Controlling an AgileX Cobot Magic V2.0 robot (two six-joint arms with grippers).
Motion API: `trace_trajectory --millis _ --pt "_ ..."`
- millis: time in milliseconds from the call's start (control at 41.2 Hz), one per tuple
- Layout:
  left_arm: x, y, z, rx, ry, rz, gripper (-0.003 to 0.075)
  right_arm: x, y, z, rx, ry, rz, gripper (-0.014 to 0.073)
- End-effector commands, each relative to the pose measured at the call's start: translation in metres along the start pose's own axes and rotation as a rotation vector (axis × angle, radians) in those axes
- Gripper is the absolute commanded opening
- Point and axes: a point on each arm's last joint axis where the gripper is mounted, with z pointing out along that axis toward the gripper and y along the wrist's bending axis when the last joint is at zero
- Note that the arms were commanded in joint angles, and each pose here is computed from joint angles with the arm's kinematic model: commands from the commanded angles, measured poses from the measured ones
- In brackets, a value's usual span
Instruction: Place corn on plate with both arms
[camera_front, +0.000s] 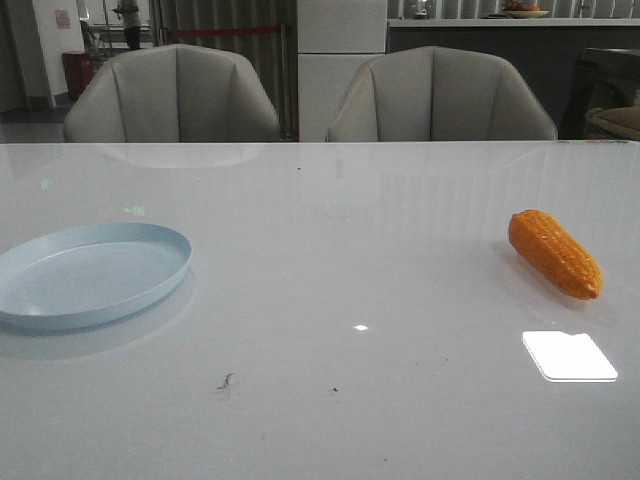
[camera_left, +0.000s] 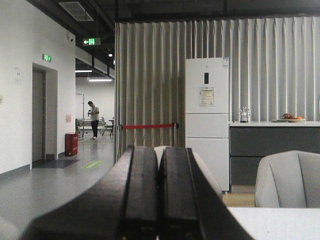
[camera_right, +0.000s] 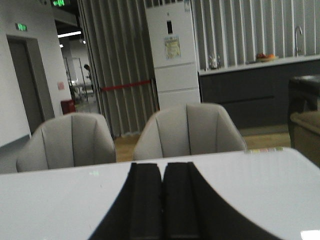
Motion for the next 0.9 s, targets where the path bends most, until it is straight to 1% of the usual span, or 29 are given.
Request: trace_trajectory --millis 0,24,121,219,340,461,631,777,874 --pt "-0.037 0.002 0.006 -0.007 -0.088 -0.010 0.0089 -0.039 0.006 0.007 -0.002 -0.092 -0.013 0.0053" --pt "-0.042 0.002 0.009 -0.007 -0.087 -0.010 0.0089 -0.048 0.008 0.010 -0.005 -0.090 -0.018 0.0053" --pt "-0.065 0.003 0.022 -0.006 -0.100 0.002 0.0089 -0.066 0.011 0.028 0.000 -0.058 -0.055 0.0053" --pt "-0.079 0.003 0.041 -0.005 -0.081 0.005 0.0089 -0.081 0.013 0.051 0.007 -0.027 -0.091 0.0053" --pt "-0.079 0.003 0.068 -0.002 -0.011 0.006 0.0089 -0.078 0.012 0.082 0.019 0.060 -0.120 0.0053" --pt "-0.057 0.001 0.094 0.006 0.120 0.008 0.0089 -0.053 0.007 0.112 0.033 0.217 -0.150 0.0053" --pt "-0.017 -0.002 0.119 0.029 0.367 0.009 0.0089 -0.016 0.000 0.142 0.048 0.427 -0.145 0.0053" --pt "0.006 -0.004 0.133 0.035 0.471 0.010 0.0089 0.008 -0.005 0.158 0.058 0.538 -0.140 0.0053" --pt "0.020 -0.004 0.140 0.038 0.532 0.009 0.0089 0.018 -0.007 0.164 0.063 0.580 -0.139 0.0053"
